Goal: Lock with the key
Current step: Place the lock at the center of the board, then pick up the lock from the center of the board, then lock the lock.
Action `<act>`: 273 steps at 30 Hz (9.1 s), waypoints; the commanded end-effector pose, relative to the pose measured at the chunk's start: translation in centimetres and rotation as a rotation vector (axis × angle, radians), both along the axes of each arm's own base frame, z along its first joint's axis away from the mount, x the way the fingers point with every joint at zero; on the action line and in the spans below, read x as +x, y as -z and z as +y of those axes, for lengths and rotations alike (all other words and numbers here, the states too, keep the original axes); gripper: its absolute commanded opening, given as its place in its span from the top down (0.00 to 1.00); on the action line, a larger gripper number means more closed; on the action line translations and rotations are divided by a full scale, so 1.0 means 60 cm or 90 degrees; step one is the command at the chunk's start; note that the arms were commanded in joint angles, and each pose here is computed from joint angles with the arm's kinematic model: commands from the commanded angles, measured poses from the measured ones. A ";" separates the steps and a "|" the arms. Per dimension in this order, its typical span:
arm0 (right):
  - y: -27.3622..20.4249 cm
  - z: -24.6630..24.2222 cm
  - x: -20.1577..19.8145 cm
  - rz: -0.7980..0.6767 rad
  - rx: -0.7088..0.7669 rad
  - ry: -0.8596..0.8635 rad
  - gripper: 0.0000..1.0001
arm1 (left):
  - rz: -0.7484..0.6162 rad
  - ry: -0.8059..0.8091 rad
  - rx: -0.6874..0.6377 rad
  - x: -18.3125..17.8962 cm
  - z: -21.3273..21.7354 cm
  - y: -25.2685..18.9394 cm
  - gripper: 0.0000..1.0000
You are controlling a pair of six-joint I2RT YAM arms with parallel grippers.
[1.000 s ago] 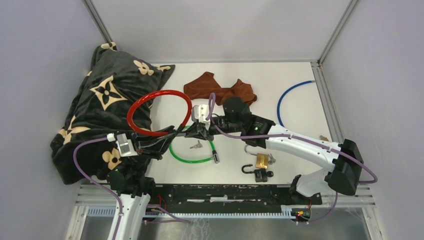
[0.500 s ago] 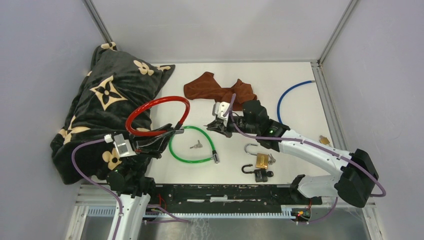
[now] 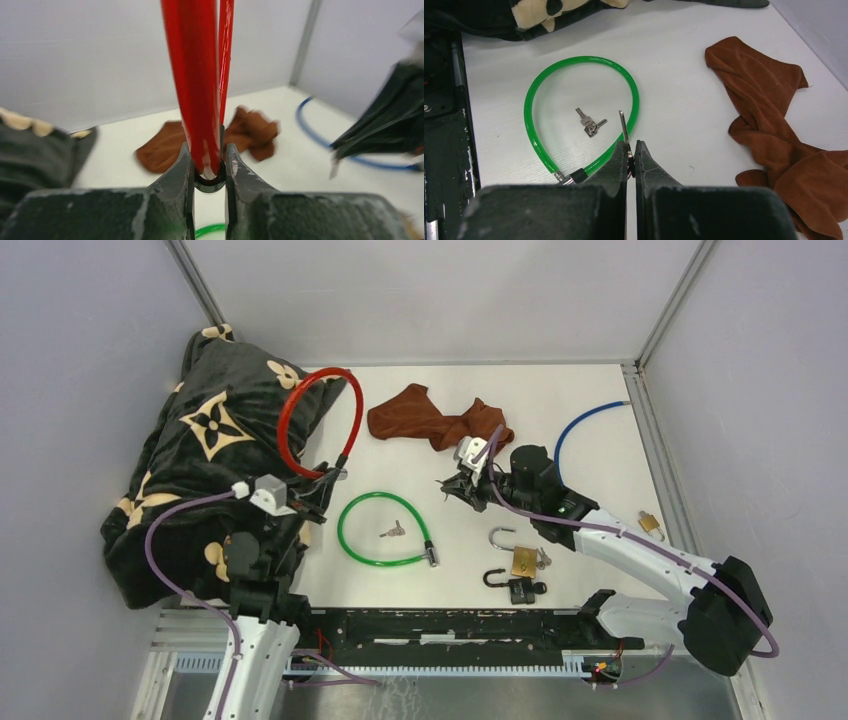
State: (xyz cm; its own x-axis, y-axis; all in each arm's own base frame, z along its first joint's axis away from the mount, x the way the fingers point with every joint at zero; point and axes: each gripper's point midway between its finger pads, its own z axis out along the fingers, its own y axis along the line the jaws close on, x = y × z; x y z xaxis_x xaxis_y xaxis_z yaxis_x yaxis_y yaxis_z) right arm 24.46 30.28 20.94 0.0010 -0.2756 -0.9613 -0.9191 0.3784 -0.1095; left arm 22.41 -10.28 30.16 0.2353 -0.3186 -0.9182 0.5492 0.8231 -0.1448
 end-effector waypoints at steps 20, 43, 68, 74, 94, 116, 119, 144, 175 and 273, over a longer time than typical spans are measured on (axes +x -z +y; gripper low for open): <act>0.013 -0.270 0.110 -0.014 0.019 0.520 1.00 | -0.324 0.178 0.787 0.182 -0.259 0.176 0.98; 0.087 -0.163 0.060 0.093 0.041 0.287 1.00 | -0.322 0.462 1.007 0.149 -0.299 0.440 0.63; 0.181 -0.211 0.128 0.199 -0.189 0.460 0.32 | 0.120 0.294 0.394 0.033 -0.265 0.184 0.03; 0.188 -0.379 0.185 0.206 -0.236 0.689 0.25 | 0.236 0.224 0.106 0.006 -0.206 0.162 0.02; 0.333 -0.440 0.193 0.486 -0.265 0.608 1.00 | 0.206 0.114 -0.108 0.014 -0.123 0.123 0.00; -0.064 -0.357 0.232 0.144 0.375 0.567 1.00 | 0.253 0.265 0.049 0.061 -0.349 0.093 0.00; -0.112 -0.353 0.206 0.104 0.457 0.558 1.00 | 0.227 0.320 0.075 0.059 -0.446 0.086 0.00; -0.260 -0.325 0.105 -0.020 0.586 0.468 1.00 | 0.032 0.292 0.140 0.149 -0.640 0.076 0.19; -0.206 -0.252 0.059 -0.083 0.183 0.302 0.23 | -0.125 0.323 0.194 0.011 -0.429 -0.079 0.98; -0.142 0.164 -0.141 -0.147 0.183 -0.172 1.00 | 0.027 0.387 0.100 -0.095 -0.223 -0.056 0.54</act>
State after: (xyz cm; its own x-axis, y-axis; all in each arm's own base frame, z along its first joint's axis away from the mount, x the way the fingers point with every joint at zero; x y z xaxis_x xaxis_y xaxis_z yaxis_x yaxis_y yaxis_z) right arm 16.11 39.41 26.45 0.1934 -0.0180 -0.9810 -0.9654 0.1750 -0.1935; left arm 16.55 -23.59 33.58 0.0262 -0.2727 -0.9617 0.9242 0.3733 -0.0807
